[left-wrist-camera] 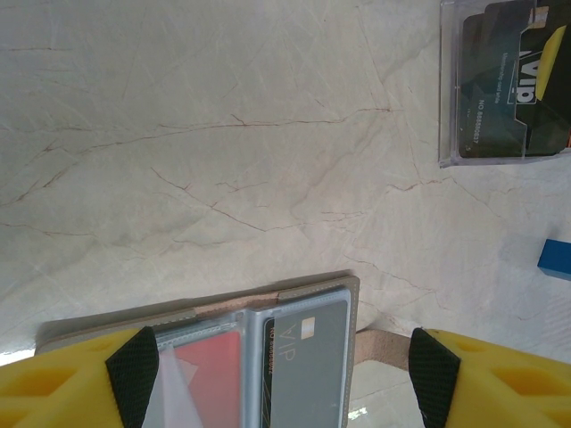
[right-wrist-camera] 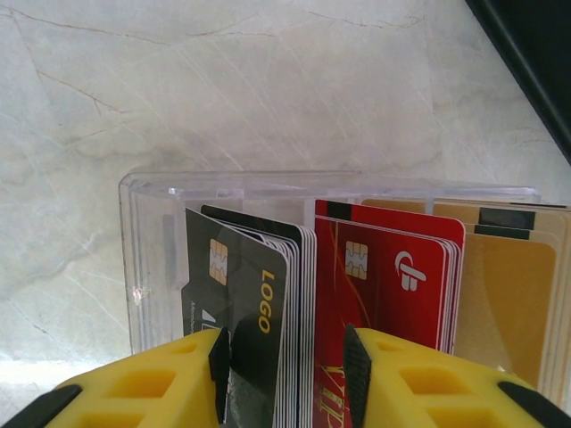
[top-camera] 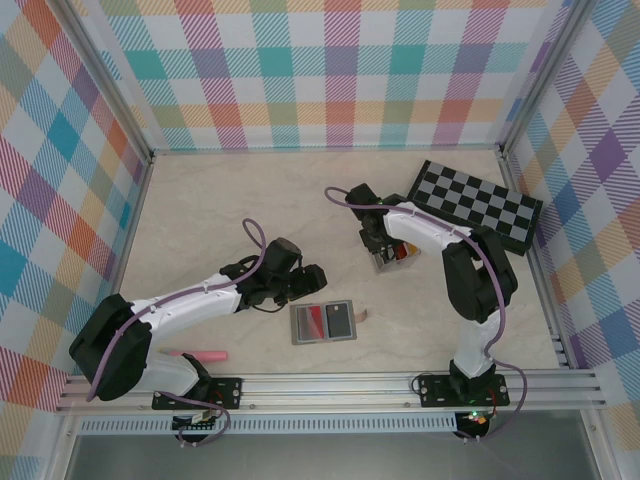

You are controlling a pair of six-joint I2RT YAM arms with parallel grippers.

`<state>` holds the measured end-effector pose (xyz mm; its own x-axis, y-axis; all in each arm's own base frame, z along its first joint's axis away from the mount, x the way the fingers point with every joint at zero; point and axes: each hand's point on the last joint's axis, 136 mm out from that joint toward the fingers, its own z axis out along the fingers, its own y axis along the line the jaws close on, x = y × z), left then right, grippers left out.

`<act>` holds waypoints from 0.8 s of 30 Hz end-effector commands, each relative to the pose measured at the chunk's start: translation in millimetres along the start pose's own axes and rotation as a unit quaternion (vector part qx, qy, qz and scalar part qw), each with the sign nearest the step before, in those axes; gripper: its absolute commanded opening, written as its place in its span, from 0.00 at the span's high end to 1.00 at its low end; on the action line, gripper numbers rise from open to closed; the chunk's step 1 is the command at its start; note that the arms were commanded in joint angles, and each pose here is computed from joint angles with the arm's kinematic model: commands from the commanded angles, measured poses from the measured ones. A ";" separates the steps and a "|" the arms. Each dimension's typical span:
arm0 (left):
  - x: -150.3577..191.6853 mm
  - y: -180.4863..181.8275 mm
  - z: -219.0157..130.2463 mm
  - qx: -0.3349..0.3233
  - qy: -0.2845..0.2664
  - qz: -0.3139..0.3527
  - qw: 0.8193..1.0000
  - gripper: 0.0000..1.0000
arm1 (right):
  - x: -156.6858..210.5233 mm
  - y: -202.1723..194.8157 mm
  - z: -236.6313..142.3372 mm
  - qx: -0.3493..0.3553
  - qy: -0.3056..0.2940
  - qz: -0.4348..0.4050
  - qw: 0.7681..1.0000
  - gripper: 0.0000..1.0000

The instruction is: Put the credit cards into the card holder

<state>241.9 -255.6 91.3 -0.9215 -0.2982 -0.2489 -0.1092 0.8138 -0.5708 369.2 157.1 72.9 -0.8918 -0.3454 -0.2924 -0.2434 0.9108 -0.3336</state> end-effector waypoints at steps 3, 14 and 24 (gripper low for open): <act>-7.5 -3.1 -4.3 0.004 -0.009 -0.009 1.000 0.24 | -8.1 -14.4 -21.3 0.014 -0.019 0.003 1.000 0.61; -7.5 -4.7 -3.4 0.005 -0.006 -0.009 1.000 0.23 | -5.5 -14.3 -20.8 0.014 -0.015 0.002 1.000 0.74; -6.7 -5.2 -2.7 0.005 -0.003 -0.006 1.000 0.23 | -5.1 -16.4 -32.2 0.007 -0.023 0.011 1.000 0.83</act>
<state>241.9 -255.6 91.3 -0.9216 -0.2984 -0.2482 -0.1096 0.8134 -0.5712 366.9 154.2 86.8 -0.8860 -0.3452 -0.3096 -0.2379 0.9115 -0.3355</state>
